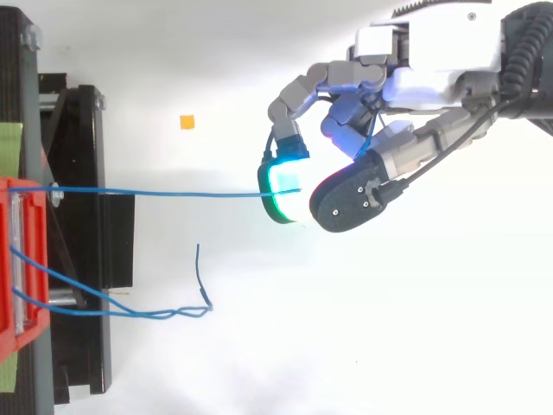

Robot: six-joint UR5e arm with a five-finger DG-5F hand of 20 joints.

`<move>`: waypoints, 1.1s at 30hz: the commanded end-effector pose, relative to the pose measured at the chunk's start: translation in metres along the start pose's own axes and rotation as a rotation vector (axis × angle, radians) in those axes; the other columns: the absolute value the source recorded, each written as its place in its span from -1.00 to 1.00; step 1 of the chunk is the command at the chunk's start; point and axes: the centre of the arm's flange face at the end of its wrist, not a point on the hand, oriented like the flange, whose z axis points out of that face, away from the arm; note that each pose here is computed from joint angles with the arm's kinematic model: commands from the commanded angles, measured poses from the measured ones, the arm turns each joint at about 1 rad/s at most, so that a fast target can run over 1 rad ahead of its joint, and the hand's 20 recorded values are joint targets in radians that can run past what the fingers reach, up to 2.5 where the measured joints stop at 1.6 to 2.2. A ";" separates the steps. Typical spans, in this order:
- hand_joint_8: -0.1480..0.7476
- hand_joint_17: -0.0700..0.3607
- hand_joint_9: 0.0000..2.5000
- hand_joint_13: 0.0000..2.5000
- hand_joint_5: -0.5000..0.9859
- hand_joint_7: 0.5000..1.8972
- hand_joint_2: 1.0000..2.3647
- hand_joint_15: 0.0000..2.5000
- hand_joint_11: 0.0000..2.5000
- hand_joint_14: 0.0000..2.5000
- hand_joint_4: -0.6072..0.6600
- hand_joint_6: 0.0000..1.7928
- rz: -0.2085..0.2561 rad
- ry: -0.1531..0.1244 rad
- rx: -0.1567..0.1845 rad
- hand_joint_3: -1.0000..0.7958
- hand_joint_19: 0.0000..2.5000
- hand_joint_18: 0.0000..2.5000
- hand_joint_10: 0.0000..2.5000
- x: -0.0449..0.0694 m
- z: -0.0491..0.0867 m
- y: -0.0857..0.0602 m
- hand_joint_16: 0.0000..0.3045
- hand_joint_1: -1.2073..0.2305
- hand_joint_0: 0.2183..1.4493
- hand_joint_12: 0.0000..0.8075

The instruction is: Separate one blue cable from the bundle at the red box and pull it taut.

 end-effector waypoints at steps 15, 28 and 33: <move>0.02 -0.30 -0.37 -0.38 -0.54 0.01 -0.96 0.13 0.12 0.93 -0.08 0.01 0.000 0.000 0.000 0.13 0.64 0.05 0.56 0.000 0.000 0.000 -0.76 -0.33 -0.29 -0.02; 0.03 -0.29 -0.38 -0.39 -0.54 0.01 -0.96 0.12 0.13 0.93 -0.09 0.01 0.000 0.000 0.000 0.13 0.63 0.04 0.53 0.000 0.000 0.000 -0.76 -0.33 -0.30 -0.03; 0.03 -0.29 -0.38 -0.39 -0.54 0.01 -0.96 0.13 0.13 0.92 -0.08 0.01 0.000 0.000 0.000 0.13 0.63 0.04 0.54 0.000 0.000 0.000 -0.76 -0.33 -0.31 -0.02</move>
